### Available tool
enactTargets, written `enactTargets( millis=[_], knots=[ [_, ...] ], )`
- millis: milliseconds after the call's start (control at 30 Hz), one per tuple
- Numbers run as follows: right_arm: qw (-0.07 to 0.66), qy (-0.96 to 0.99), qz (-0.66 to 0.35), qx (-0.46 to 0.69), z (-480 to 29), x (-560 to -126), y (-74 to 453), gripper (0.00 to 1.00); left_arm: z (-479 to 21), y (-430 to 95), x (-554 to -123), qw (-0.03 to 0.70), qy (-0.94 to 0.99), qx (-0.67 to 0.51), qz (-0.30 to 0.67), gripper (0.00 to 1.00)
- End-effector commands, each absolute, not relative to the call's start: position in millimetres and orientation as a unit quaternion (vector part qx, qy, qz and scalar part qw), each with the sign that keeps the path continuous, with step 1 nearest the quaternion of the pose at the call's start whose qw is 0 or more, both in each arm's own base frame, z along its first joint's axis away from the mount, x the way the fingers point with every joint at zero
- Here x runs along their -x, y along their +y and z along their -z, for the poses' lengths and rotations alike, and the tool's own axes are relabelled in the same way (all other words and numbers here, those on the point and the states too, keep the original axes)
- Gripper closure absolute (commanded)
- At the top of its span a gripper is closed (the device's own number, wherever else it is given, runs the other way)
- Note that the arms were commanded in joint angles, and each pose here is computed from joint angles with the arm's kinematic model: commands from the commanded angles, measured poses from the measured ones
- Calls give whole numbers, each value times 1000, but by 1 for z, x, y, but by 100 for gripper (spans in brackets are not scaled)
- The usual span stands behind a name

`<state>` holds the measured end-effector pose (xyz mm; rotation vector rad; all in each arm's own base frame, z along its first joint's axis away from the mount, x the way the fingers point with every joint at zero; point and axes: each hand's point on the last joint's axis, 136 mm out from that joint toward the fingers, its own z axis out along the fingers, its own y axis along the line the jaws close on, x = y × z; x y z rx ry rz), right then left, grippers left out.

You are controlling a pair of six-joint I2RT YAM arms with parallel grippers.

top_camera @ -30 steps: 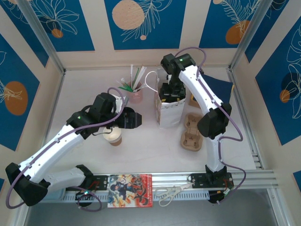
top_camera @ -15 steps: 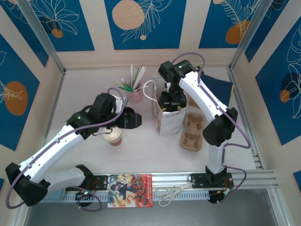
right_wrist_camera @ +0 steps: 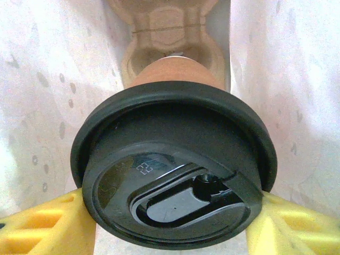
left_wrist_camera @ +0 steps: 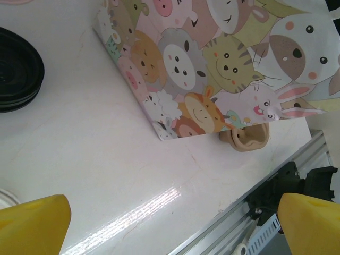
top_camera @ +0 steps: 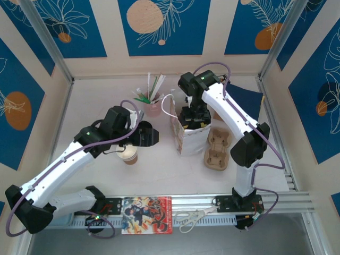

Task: Pack the takeout coffee

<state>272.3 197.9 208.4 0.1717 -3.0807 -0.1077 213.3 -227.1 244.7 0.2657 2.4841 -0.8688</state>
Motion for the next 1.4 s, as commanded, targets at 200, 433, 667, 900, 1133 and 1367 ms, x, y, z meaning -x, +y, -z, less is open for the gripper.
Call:
enactTargets(
  millis=[200,433,667,900,1133,1367],
  knots=[
    [63,-995,15,-73,-204,-267,199,35,-242,-222,-199,234,912,-113,318,0],
    [53,-996,18,-75,-205,-277,203,35,-235,-225,-211,237,916,-89,312,0],
    [37,-996,18,-81,-204,-286,211,35,-236,-219,-219,267,913,-80,299,0],
    [34,-995,19,-90,-207,-280,221,36,-228,-219,-216,260,913,-75,306,0],
    [31,-996,9,-84,-210,-280,221,35,-225,-224,-213,241,916,-99,304,0],
    [37,-995,4,-88,-204,-280,225,35,-220,-227,-214,239,916,-97,307,0]
  ],
)
